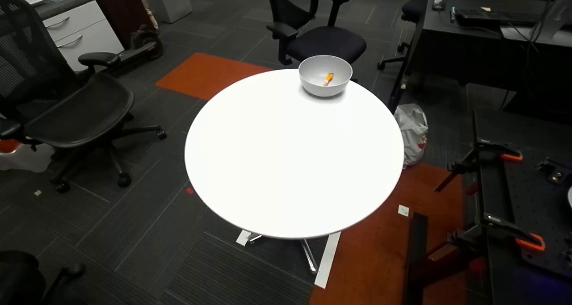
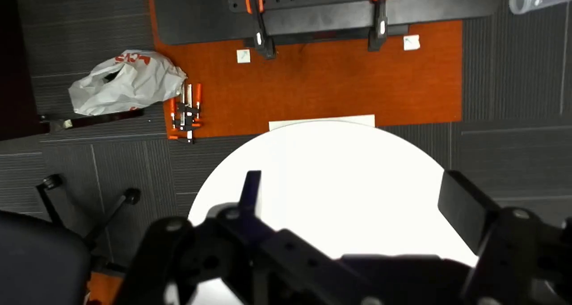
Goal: Take the orange marker out of the grey bowl and place it on the table
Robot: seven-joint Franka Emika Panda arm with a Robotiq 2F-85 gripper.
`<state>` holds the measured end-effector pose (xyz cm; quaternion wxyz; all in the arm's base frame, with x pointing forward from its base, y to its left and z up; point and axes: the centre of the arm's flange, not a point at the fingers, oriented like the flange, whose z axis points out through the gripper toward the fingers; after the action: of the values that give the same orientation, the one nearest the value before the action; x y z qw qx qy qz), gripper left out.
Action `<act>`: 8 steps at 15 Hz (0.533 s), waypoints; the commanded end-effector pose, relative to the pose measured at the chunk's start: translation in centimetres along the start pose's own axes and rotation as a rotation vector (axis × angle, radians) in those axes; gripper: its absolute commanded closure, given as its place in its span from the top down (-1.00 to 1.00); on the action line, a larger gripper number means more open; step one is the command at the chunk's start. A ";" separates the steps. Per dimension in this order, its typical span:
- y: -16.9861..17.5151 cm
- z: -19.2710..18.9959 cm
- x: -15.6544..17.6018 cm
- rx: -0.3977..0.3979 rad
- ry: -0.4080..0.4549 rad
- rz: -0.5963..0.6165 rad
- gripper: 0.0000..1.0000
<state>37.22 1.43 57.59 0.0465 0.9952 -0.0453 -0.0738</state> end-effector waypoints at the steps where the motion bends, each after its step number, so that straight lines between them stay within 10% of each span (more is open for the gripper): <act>1: 3.5 1.3 3.7 0.066 0.067 0.119 1.00; 8: 6.0 4.8 9.8 0.122 0.125 0.411 1.00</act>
<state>43.60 -5.28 53.55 0.0171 0.9820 -0.1877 -0.0080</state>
